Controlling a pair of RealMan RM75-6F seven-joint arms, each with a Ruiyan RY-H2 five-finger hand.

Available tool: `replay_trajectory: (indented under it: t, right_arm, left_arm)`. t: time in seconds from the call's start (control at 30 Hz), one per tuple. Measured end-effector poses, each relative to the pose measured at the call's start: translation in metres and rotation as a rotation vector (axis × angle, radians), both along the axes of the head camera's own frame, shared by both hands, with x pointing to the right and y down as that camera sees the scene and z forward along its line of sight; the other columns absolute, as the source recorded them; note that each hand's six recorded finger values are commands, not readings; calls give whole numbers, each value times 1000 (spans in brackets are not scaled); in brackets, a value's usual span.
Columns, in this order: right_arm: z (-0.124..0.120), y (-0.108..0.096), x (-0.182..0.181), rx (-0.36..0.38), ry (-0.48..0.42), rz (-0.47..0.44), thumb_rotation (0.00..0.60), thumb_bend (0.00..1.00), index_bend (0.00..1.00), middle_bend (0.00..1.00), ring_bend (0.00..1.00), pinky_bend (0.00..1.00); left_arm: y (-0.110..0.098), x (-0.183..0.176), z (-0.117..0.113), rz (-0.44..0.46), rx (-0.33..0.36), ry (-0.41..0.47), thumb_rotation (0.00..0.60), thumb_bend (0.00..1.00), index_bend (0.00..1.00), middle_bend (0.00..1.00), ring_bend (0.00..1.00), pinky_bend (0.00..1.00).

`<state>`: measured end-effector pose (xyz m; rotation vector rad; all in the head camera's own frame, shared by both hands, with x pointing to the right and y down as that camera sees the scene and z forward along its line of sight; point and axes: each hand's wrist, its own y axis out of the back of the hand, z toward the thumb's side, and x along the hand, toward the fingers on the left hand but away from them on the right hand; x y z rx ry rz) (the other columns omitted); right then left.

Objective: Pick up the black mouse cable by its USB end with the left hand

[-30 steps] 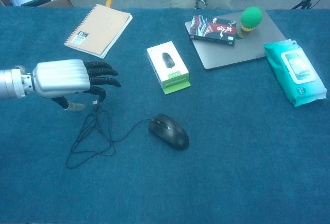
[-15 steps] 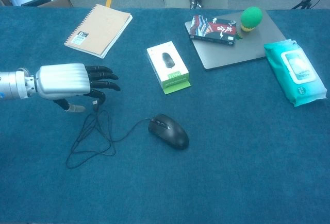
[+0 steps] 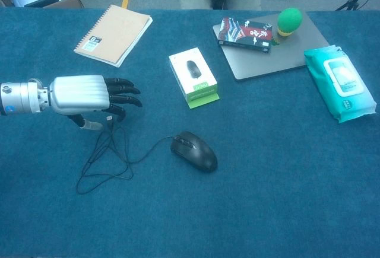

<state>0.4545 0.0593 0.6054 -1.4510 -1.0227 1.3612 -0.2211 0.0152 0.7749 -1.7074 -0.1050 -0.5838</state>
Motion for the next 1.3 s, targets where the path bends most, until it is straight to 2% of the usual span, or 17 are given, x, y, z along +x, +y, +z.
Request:
replay_trajectory:
  t: [0.87,1.3]
  right_arm:
    - [-3,1,2,9,5,11,600,379,547,469,371,496]
    - [-4,3,4,14,9,18,600,378,547,470,371,496]
  left_arm:
    - [-1,-5,12,-23,-16,-31,600,276,414,132,27,70]
    - [0,-6,15,-32,-24,-34,600,276,461,133,27,70]
